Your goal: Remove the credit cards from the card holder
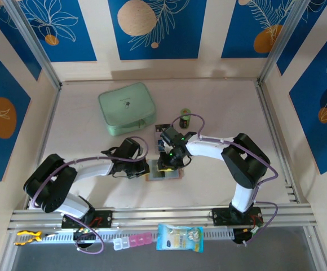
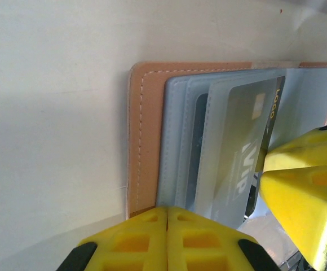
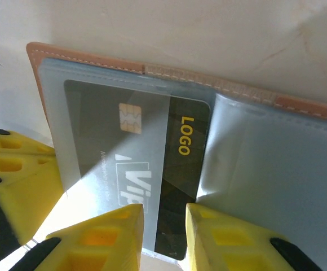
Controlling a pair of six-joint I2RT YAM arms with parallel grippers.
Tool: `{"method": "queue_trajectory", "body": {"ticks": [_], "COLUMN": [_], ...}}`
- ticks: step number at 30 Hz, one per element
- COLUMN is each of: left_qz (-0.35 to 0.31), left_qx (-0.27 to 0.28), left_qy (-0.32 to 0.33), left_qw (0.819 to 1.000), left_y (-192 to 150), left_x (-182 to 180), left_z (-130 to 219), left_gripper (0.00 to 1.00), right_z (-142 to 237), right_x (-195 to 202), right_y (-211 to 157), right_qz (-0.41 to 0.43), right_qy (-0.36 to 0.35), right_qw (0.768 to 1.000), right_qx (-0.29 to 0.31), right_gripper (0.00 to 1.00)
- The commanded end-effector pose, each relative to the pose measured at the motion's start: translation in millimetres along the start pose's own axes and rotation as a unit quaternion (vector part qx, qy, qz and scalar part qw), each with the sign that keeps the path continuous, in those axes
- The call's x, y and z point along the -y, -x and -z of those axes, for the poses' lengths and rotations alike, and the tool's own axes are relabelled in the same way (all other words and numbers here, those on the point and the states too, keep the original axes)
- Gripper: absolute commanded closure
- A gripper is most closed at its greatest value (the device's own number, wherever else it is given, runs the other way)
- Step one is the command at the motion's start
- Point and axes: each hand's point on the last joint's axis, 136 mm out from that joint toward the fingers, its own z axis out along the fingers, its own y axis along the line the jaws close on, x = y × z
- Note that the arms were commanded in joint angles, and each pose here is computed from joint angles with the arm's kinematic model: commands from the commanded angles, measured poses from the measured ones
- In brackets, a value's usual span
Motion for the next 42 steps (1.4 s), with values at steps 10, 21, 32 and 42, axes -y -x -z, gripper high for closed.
{"method": "queue_trajectory", "body": {"ticks": [10, 21, 32, 42], "left_qz": [-0.020, -0.029, -0.020, -0.008], "left_qx": [0.009, -0.004, -0.022, -0.026], "left_qy": [-0.011, -0.014, -0.009, 0.013], "left_qw": [1.000, 0.999, 1.000, 1.000], "left_y": [11, 11, 7, 0], "left_x": [23, 31, 21, 4], "left_z": [18, 6, -11, -14], "left_gripper": [0.94, 1.00, 1.00, 1.00], "right_z": [27, 30, 24, 15], "right_x": [-17, -11, -5, -2], "right_y": [1, 3, 3, 2], "right_qz": [0.015, -0.008, -0.022, -0.030], "right_qy": [0.028, 0.044, 0.050, 0.060], "right_qw": [0.999, 0.999, 0.998, 0.998], "right_qx": [0.025, 0.028, 0.021, 0.010], "right_gripper": [0.73, 0.73, 0.73, 0.73]}}
